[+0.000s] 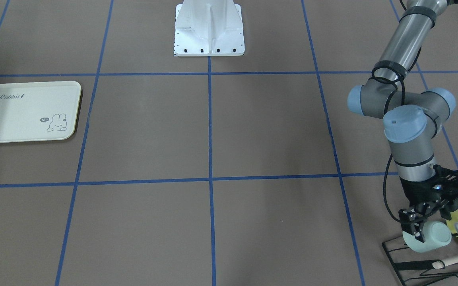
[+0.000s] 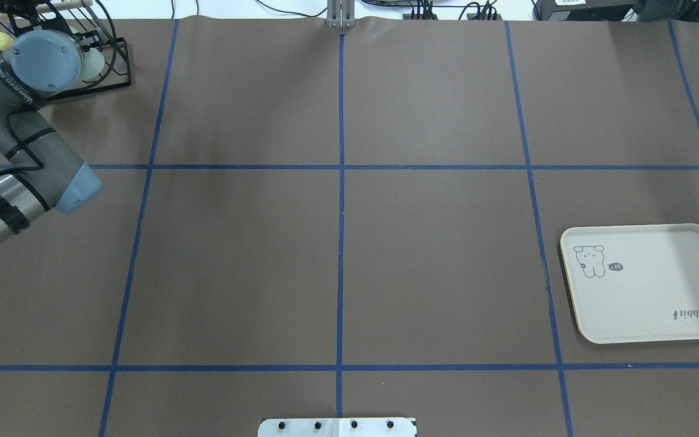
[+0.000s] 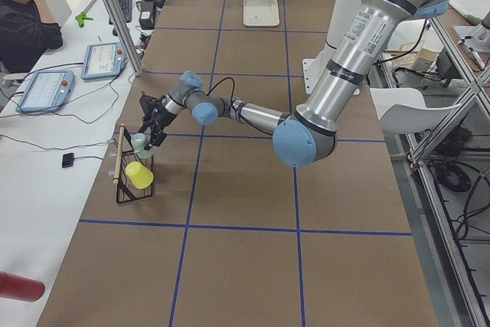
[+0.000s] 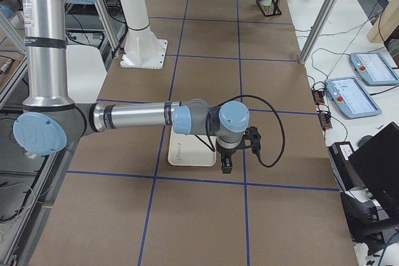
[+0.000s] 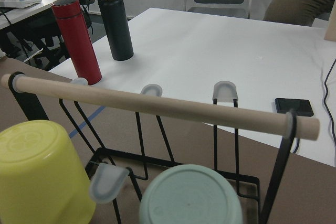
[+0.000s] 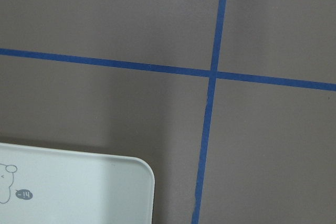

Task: Left arm grabs green cup and hands to right arm on tray

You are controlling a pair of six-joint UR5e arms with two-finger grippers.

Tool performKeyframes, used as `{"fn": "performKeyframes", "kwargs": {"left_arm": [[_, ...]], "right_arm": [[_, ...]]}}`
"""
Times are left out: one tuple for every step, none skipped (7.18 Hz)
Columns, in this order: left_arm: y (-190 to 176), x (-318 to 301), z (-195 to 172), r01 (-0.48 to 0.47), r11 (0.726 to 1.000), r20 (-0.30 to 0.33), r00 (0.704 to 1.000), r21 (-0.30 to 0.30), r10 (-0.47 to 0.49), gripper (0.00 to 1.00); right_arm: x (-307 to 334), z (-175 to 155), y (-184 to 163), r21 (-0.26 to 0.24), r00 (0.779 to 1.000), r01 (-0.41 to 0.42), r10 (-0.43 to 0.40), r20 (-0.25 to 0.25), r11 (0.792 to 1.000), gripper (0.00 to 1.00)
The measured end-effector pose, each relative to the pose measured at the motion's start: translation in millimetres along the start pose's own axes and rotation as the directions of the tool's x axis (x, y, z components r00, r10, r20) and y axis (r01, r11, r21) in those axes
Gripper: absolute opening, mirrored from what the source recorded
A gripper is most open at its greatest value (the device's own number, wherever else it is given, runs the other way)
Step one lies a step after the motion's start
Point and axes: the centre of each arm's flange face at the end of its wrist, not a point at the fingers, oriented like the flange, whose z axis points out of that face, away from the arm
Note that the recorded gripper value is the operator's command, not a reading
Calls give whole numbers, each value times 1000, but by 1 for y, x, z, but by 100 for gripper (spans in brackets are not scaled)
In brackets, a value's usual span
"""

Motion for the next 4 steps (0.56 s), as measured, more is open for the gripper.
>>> {"fn": "performKeyframes", "kwargs": {"left_arm": [[-2, 1, 0, 2, 1000, 1, 1000, 5, -2, 100], [-5, 3, 0, 5, 1000, 1, 1000, 8, -5, 100], [-7, 5, 1, 7, 1000, 2, 1000, 10, -7, 100], [-7, 6, 2, 8, 1000, 4, 1000, 10, -8, 100]], "right_arm": [[0, 0, 0, 0, 1000, 0, 0, 0, 1000, 100], [0, 0, 0, 0, 1000, -1, 1, 0, 1000, 100], [0, 0, 0, 0, 1000, -1, 1, 0, 1000, 100], [0, 0, 0, -1, 1000, -2, 2, 0, 1000, 100]]}}
